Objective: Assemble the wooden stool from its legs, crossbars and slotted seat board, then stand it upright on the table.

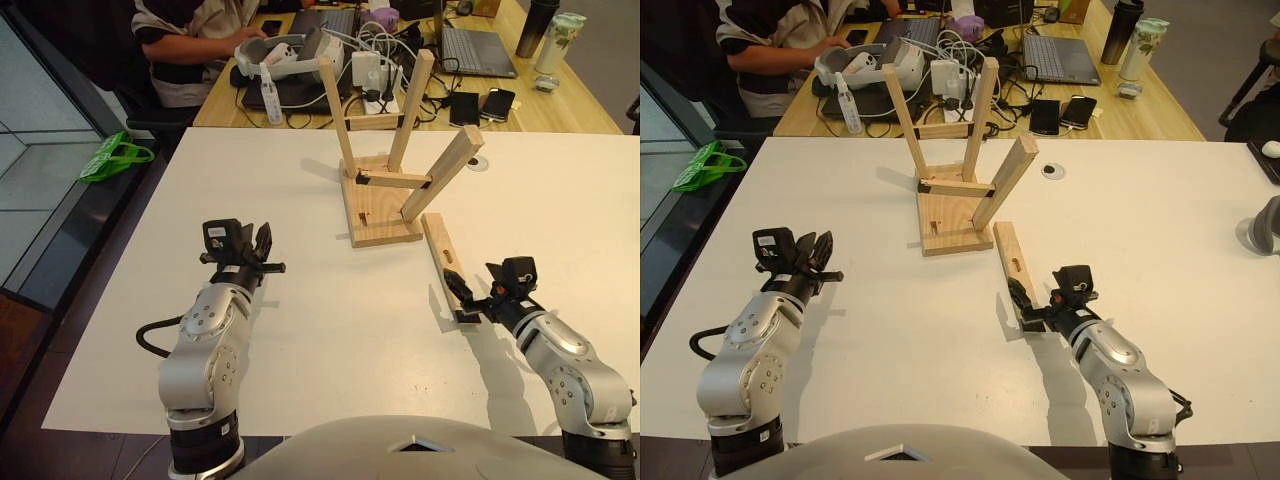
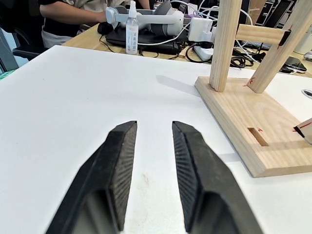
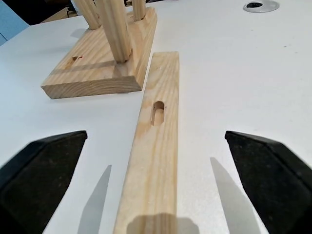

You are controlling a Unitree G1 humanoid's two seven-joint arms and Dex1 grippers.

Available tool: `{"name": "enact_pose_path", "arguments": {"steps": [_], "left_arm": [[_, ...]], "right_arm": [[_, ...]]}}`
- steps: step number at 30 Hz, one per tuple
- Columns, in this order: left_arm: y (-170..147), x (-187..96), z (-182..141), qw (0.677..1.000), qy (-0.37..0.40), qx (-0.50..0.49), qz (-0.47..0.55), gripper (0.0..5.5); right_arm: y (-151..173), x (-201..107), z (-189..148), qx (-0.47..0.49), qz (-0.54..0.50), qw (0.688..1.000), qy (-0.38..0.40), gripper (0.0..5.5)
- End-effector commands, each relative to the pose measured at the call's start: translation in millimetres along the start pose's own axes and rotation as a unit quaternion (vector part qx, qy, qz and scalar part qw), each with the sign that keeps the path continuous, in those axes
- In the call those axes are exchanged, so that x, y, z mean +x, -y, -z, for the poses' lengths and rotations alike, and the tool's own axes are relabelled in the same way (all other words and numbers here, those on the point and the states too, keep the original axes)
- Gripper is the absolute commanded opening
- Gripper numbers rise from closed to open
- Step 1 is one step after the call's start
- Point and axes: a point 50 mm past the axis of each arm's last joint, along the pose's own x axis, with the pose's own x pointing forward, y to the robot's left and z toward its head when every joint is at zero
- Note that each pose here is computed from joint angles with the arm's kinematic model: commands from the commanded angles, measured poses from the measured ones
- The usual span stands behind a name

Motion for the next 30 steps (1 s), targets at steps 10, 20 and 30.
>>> {"name": "enact_pose_path", "arguments": {"steps": [10,20,30], "left_arm": [[45.7,-1.8,-32.9,0.967,-0.028,-0.092,0.234,1.3],[61.8,-10.8,-26.4,0.946,-0.093,-0.064,0.305,1.3],[78.0,-3.4,-109.8,0.917,0.066,-0.045,0.391,1.3]], "right_arm": [[5.6,19.4,28.2,-0.051,0.023,0.997,-0.061,3.75],[23.9,21.3,32.4,-0.061,0.051,0.993,-0.089,2.11],[98.8,27.2,-77.7,-0.059,0.24,0.958,0.146,2.03]]}}
